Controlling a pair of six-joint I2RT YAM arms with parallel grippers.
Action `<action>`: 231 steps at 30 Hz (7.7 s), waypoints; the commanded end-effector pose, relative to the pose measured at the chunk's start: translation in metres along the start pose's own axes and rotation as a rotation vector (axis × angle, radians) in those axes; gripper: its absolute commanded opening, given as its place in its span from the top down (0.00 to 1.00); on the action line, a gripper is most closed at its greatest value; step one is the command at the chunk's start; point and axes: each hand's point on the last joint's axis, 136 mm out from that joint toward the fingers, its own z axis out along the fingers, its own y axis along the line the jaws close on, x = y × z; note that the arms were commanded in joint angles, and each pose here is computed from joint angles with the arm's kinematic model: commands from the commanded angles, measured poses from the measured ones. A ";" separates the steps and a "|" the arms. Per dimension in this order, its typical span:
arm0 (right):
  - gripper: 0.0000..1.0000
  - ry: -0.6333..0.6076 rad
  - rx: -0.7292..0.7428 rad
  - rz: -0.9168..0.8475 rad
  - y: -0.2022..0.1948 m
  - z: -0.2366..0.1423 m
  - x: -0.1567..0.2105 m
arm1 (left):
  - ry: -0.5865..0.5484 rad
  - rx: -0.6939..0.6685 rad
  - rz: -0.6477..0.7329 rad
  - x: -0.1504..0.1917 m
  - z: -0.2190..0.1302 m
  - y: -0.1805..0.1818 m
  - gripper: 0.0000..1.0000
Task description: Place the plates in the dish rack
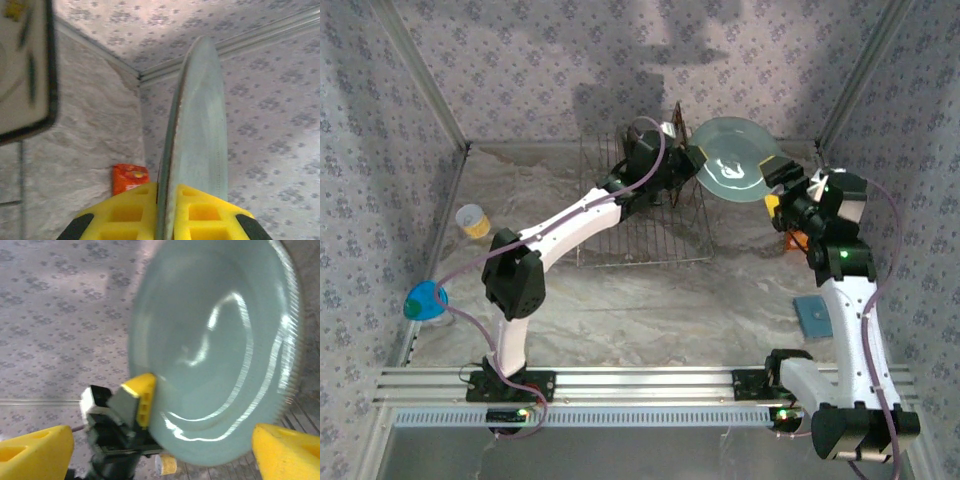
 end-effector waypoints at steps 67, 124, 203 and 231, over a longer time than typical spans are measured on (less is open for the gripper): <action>0.10 0.751 -0.502 -0.726 0.129 0.079 0.137 | -0.028 0.288 0.378 -0.123 -0.298 -0.035 1.00; 1.00 0.828 -0.571 -0.678 0.141 0.110 0.183 | -0.064 0.232 0.315 -0.133 -0.284 -0.009 0.86; 1.00 -0.347 0.461 -1.225 0.129 0.251 0.190 | -0.211 -0.438 0.545 -0.158 -0.347 0.092 0.01; 1.00 -0.342 0.548 -1.200 0.065 0.309 0.176 | -0.160 -0.464 0.521 -0.177 -0.320 0.108 0.01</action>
